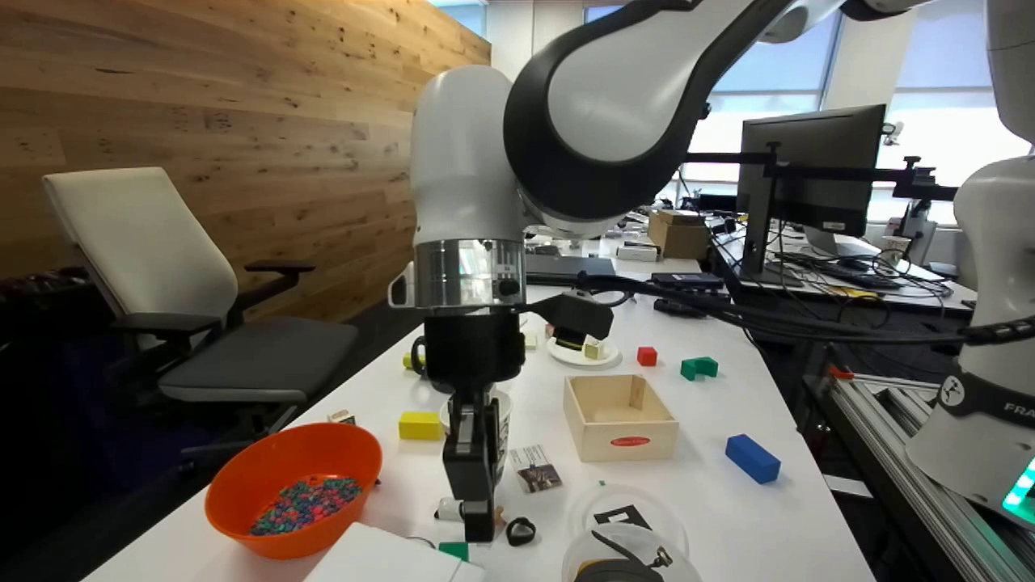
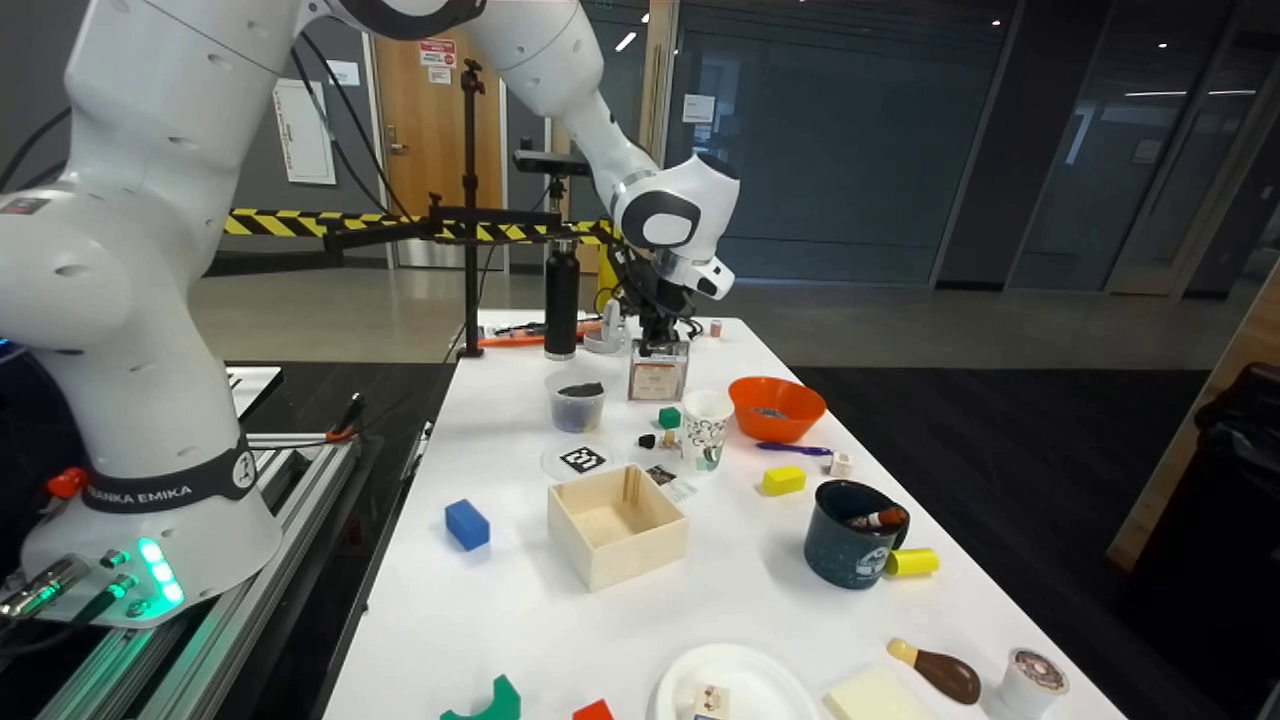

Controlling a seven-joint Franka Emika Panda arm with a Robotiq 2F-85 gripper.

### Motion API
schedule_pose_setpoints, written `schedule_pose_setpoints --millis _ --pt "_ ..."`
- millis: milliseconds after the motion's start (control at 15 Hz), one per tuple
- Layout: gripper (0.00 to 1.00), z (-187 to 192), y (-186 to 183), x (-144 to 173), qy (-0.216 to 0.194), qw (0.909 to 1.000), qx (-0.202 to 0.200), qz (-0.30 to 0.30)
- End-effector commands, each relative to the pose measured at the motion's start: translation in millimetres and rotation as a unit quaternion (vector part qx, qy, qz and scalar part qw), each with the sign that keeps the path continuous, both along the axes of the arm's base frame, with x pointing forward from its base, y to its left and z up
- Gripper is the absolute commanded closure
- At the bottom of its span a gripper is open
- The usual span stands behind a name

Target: Open the drawer of the white object

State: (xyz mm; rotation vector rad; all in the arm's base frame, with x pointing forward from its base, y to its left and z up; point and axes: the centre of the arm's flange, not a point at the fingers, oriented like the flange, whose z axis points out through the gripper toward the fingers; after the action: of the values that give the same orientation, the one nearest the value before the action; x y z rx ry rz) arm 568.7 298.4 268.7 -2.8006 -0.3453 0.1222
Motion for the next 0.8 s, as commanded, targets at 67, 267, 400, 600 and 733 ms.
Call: schedule_pose_setpoints --millis 67,267,400,600,733 --pt "1.00 6 -4 6 -0.024 0.9994 -0.026 -0.002" --pt "1.00 12 -3 11 -0.037 0.9991 -0.017 -0.010" --pt "1.00 18 -2 15 -0.045 0.9987 -0.013 -0.019" --pt "1.00 24 0 16 -0.054 0.9981 -0.013 -0.026" --pt "1.00 26 2 16 -0.057 0.9978 -0.012 -0.033"
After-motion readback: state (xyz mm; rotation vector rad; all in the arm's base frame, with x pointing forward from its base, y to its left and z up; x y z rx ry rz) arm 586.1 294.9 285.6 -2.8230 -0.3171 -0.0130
